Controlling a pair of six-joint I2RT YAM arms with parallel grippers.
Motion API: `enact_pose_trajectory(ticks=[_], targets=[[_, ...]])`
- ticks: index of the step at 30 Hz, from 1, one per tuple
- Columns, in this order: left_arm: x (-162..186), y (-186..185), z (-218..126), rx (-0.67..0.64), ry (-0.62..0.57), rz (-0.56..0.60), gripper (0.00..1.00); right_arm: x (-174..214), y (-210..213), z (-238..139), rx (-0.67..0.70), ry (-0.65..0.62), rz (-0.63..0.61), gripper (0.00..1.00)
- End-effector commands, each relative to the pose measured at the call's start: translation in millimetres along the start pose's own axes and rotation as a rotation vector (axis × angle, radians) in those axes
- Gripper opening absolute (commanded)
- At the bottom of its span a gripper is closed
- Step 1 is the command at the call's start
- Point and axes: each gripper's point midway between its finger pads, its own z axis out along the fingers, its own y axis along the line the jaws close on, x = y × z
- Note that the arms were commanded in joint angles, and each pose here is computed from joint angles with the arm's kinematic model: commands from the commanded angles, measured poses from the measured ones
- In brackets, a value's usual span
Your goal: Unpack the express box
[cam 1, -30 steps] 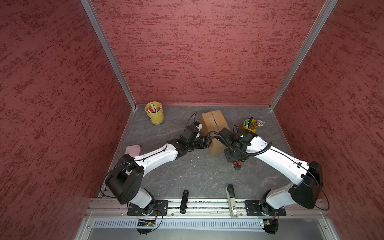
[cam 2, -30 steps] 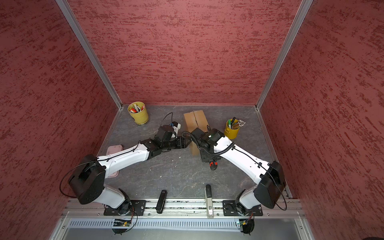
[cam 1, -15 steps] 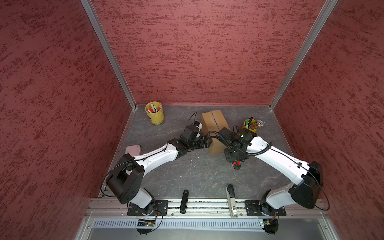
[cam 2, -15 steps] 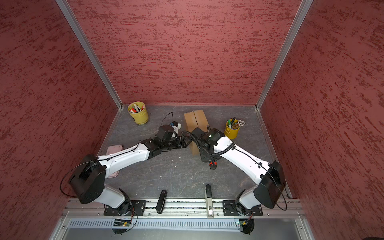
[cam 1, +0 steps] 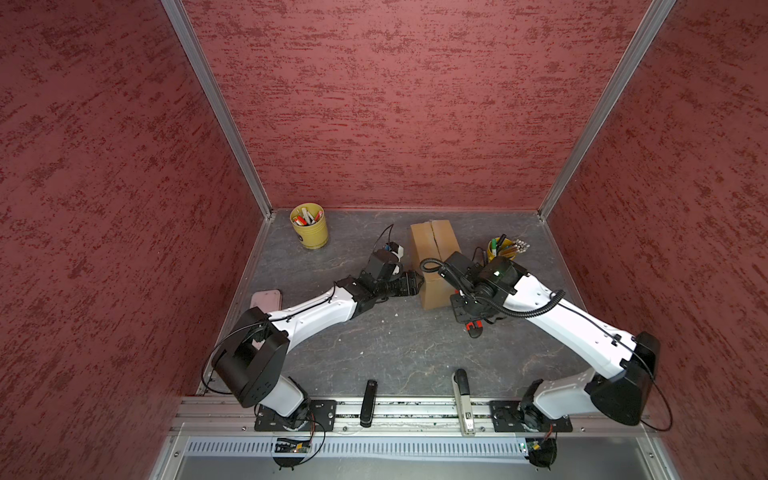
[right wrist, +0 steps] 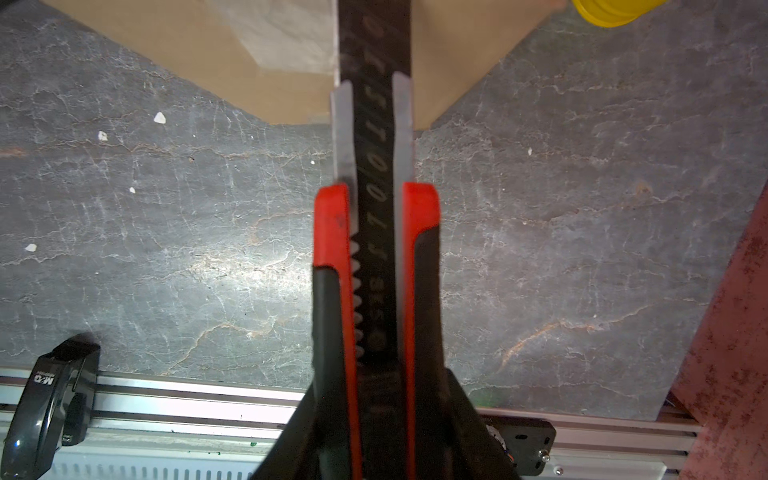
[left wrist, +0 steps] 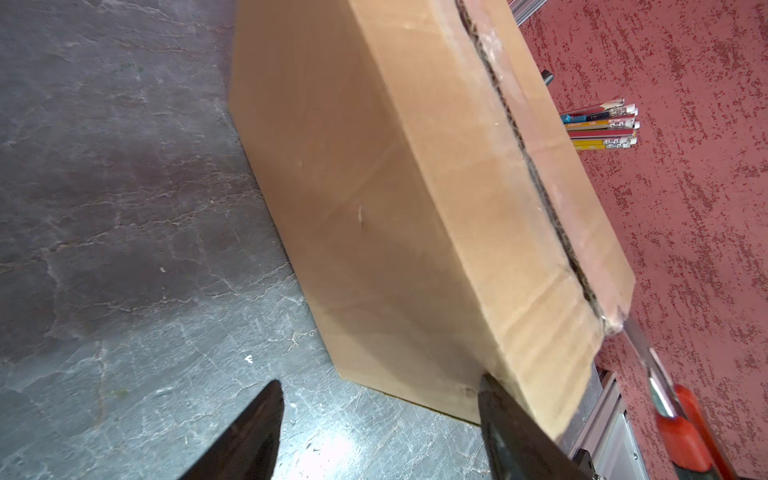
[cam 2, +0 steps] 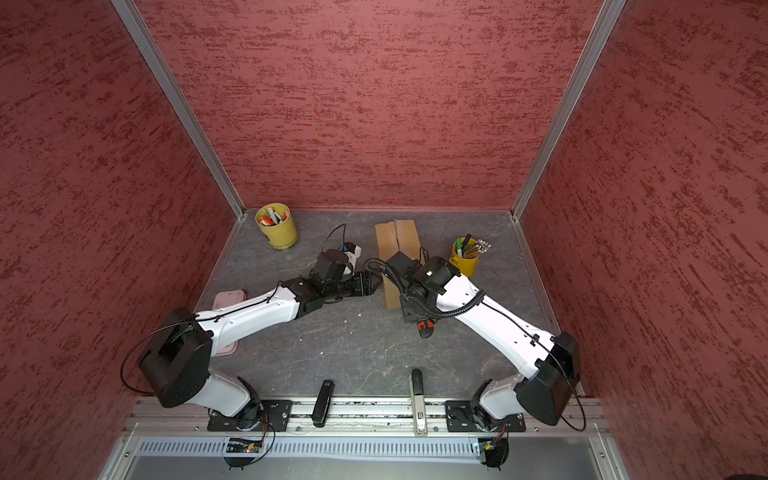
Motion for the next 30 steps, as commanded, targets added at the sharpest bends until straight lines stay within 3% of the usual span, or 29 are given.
enact_pose_trajectory(ticks=[1,30], targets=[[-5,-3,-1,0.007,-0.021,0.01,0.74,-7,10,-13,-0.062,-0.055,0.01,0.0],[-18,-25,-19,0.057,-0.031,0.063,0.79,24,5,3,-0.07,-0.007,0.042,0.0]])
